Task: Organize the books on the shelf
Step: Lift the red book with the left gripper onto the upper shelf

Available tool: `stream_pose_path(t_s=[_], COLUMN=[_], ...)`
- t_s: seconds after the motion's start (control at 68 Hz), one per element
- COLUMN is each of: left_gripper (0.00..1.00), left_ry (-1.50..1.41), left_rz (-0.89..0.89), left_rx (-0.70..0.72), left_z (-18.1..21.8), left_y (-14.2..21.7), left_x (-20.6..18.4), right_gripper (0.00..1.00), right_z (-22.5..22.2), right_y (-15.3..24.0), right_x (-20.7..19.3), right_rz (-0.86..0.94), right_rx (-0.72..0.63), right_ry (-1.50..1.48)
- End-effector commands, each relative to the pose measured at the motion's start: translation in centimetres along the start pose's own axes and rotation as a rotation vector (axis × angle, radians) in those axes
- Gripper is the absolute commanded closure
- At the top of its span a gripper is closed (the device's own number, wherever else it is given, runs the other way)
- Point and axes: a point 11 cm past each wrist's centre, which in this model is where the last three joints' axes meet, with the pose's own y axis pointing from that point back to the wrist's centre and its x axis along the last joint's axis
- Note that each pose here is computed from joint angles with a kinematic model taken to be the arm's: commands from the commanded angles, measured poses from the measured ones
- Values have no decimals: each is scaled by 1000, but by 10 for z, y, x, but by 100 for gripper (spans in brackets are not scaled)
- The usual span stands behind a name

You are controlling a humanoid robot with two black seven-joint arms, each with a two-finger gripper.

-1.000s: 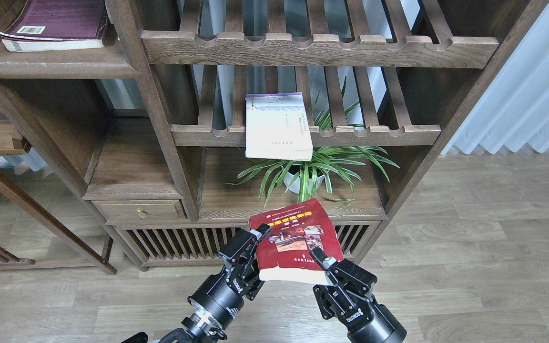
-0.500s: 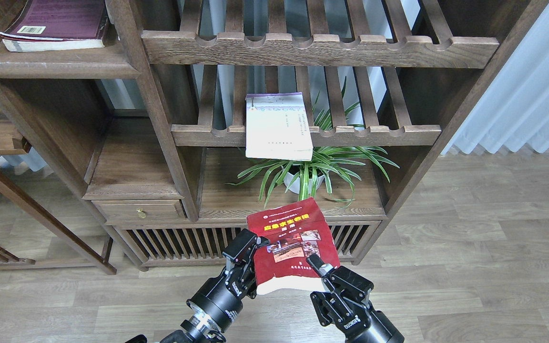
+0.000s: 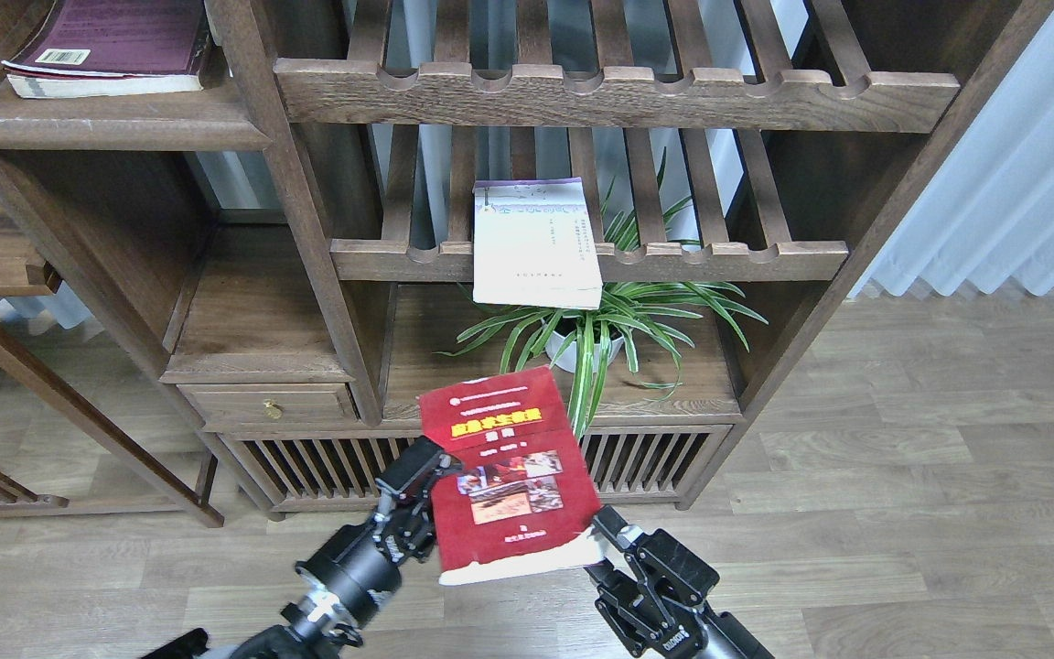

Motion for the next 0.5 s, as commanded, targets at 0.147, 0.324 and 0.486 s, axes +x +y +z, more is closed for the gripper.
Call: stream_pose_path(t_s=[0.147, 0.324, 0.486], left_gripper=[96, 96, 96], left_ry=[-357, -495, -613], left_rz=[71, 57, -12], left_rx=[-68, -143, -217], left_z=[90, 142, 176], left_y=[50, 75, 87], left_x=[-17, -58, -111], right_gripper=[1, 1, 1], right_z=[-9, -11, -11], right_y=[5, 3, 4], right_x=[12, 11, 12], right_rz=[46, 44, 48], right_rx=[7, 8, 10], right_ry=[22, 30, 28])
